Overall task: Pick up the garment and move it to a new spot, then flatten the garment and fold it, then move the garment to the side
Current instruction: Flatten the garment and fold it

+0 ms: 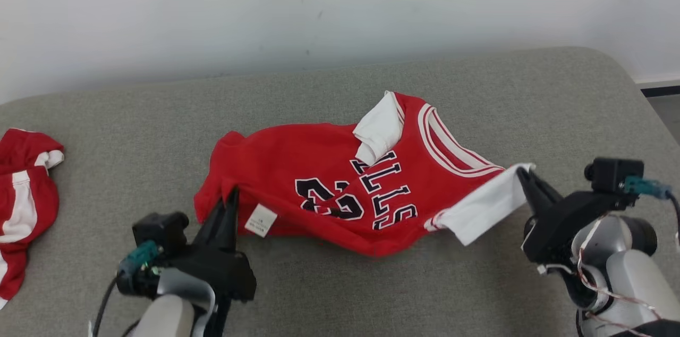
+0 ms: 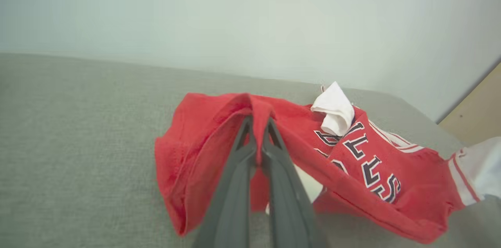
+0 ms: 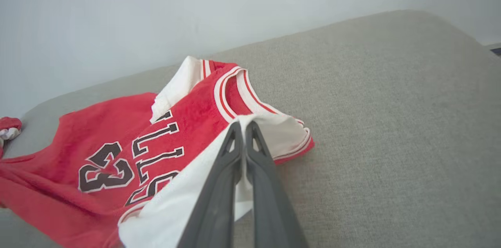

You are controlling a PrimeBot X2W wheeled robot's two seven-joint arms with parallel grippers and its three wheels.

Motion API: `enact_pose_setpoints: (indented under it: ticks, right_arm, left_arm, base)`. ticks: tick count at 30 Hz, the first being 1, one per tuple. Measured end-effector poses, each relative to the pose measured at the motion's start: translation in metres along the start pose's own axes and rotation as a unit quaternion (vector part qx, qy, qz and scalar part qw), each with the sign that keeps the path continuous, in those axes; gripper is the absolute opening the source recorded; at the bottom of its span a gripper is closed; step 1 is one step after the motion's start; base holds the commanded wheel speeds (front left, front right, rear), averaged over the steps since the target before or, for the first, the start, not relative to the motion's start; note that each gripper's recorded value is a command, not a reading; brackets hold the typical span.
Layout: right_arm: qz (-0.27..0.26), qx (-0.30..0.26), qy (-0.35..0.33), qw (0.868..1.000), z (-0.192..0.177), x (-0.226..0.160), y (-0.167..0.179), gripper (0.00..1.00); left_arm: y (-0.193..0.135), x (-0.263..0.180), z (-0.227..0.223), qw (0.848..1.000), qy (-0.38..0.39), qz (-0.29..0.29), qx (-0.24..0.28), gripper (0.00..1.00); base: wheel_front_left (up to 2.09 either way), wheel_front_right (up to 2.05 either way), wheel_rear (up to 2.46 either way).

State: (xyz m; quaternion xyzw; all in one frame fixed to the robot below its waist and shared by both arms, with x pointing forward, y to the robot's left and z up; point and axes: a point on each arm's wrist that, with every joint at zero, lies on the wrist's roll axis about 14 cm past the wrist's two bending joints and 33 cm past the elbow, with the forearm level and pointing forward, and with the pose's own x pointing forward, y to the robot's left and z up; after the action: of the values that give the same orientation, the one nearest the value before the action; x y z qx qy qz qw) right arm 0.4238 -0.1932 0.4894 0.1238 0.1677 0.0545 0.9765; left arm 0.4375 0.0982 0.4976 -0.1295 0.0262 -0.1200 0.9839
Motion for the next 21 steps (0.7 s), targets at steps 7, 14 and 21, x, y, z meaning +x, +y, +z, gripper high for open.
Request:
enact_pose_setpoints:
  ticks: [7, 14, 21]
  right_arm:
    - [0.064, -0.04, -0.056, 0.996, 0.08, 0.014, 0.039, 0.0]
    - [0.085, -0.039, -0.116, 0.989, 0.16, 0.062, 0.059, 0.0]
    - [0.07, -0.033, -0.237, 0.968, 0.243, 0.116, 0.058, 0.0]
  left_arm:
    - [-0.009, 0.044, 0.069, 0.998, -0.036, -0.049, -0.007, 0.0]
    - [0.001, 0.112, 0.143, 0.995, -0.064, -0.064, -0.042, 0.0]
    - [0.004, 0.184, 0.191, 0.99, -0.115, -0.073, -0.046, 0.0]
  base:
    - [0.0, 0.0, 0.0]
    - [0.0, 0.0, 0.0]
    - [0.0, 0.0, 0.0]
